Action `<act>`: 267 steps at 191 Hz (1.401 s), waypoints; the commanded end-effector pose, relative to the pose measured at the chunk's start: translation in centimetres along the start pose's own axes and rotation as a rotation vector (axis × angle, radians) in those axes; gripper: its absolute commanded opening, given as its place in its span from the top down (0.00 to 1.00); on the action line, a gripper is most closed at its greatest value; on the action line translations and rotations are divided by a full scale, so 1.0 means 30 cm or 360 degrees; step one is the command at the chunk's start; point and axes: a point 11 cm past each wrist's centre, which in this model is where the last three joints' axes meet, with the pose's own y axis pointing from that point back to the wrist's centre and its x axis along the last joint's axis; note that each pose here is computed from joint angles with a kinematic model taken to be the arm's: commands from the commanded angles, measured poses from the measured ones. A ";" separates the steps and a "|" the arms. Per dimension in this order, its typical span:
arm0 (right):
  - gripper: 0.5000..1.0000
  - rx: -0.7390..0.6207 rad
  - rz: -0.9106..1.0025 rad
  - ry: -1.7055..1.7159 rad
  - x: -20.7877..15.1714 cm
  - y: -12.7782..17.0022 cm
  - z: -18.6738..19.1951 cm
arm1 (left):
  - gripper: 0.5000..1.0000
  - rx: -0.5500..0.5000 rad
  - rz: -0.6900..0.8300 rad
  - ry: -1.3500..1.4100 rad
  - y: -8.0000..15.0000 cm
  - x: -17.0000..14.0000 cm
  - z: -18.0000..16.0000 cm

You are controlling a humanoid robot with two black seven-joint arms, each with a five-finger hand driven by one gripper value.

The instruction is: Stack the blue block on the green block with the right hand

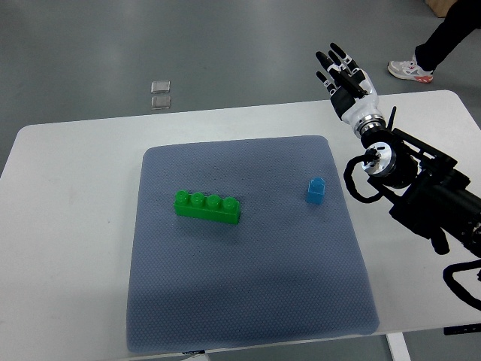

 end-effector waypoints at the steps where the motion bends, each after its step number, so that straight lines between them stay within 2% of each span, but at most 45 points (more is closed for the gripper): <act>1: 0.17 0.0001 -0.0001 -0.0004 -0.002 0.000 0.001 | 0.00 -0.0001 0.0000 0.0000 0.000 0.000 0.001; 68: 0.17 0.0006 -0.0032 0.0006 -0.016 -0.004 -0.011 | 0.00 -0.0001 0.0000 0.0000 0.000 0.000 0.001; 92: 0.17 0.0021 -0.0127 0.0117 -0.071 -0.022 -0.038 | 0.00 0.0001 0.0000 0.0000 0.000 0.000 -0.002; 113: 0.17 0.0060 -0.0257 0.0360 -0.103 -0.037 -0.129 | 0.00 0.0001 0.0000 0.0000 0.000 0.000 -0.002; 172: 0.17 0.0078 -0.0595 0.0932 -0.175 -0.011 -0.284 | 0.00 0.0001 0.0000 0.0002 0.000 0.000 -0.002; 228: 0.17 -0.0036 -0.0844 0.1399 -0.200 0.014 -0.317 | 0.00 -0.0001 0.0000 0.0002 0.000 0.000 0.001; 267: 0.17 -0.0117 -0.1204 0.1902 -0.287 0.047 -0.279 | 0.00 -0.0001 0.0000 0.0000 0.000 0.000 0.001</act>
